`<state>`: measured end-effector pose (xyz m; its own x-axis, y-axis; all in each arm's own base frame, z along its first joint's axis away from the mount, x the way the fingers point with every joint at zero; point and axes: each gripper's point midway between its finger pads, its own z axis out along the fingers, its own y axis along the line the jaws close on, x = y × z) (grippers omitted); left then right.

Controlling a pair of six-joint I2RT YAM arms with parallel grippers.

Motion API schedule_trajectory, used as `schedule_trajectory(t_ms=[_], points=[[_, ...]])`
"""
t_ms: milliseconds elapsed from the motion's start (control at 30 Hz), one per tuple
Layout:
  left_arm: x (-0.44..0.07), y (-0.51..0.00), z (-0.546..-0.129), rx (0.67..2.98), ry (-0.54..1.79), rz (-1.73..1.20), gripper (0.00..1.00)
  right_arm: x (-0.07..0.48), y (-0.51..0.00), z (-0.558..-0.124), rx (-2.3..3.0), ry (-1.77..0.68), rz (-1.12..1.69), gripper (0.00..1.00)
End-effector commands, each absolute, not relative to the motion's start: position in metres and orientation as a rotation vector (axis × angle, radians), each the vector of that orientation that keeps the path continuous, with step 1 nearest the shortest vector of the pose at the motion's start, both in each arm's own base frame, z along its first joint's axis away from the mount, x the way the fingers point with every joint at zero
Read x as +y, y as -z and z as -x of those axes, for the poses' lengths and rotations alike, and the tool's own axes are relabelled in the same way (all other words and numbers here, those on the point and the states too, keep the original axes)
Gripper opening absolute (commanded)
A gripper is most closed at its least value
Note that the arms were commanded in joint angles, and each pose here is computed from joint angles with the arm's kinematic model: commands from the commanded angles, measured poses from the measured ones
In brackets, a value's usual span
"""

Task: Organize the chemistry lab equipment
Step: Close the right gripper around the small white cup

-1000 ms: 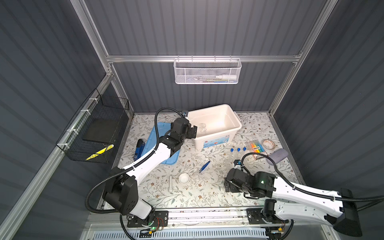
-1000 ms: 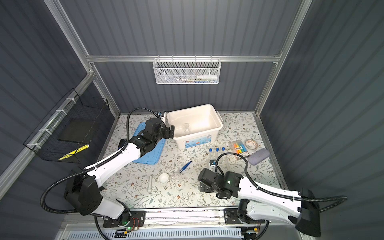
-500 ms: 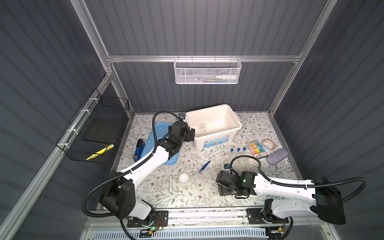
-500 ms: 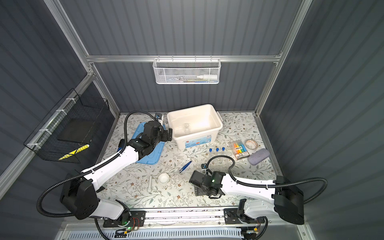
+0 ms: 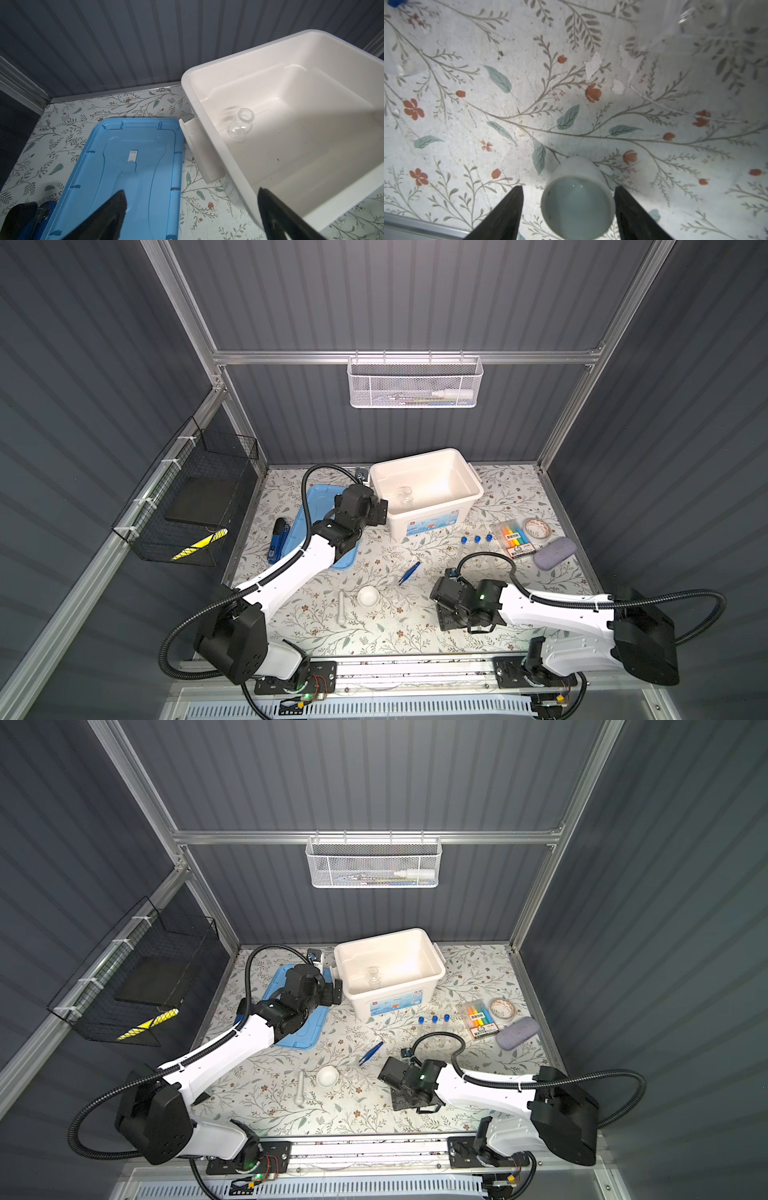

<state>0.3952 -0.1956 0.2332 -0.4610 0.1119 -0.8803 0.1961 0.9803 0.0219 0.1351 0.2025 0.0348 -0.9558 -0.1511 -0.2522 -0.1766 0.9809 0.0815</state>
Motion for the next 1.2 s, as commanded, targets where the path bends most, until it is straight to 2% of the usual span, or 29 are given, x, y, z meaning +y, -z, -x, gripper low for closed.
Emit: schedule_trajectory(t_ms=[0,267,700,1167], points=[[-0.1908,-0.2333,-0.3887,2.061,0.089,-0.197,1.00,0.2017,-0.0288,-0.1331,2.907,-0.114,0.283,0.68],[-0.1876,-0.2322,-0.3867,2.062,0.079,-0.191,1.00,0.2028,-0.0274,-0.1349,2.919,-0.058,0.325,0.61],[-0.1859,-0.2294,-0.3855,2.071,0.073,-0.185,1.00,0.2016,-0.0286,-0.1379,2.910,-0.032,0.324,0.61],[-0.1841,-0.2264,-0.3831,2.079,0.073,-0.180,1.00,0.2035,-0.0288,-0.1410,2.908,-0.030,0.337,0.50]])
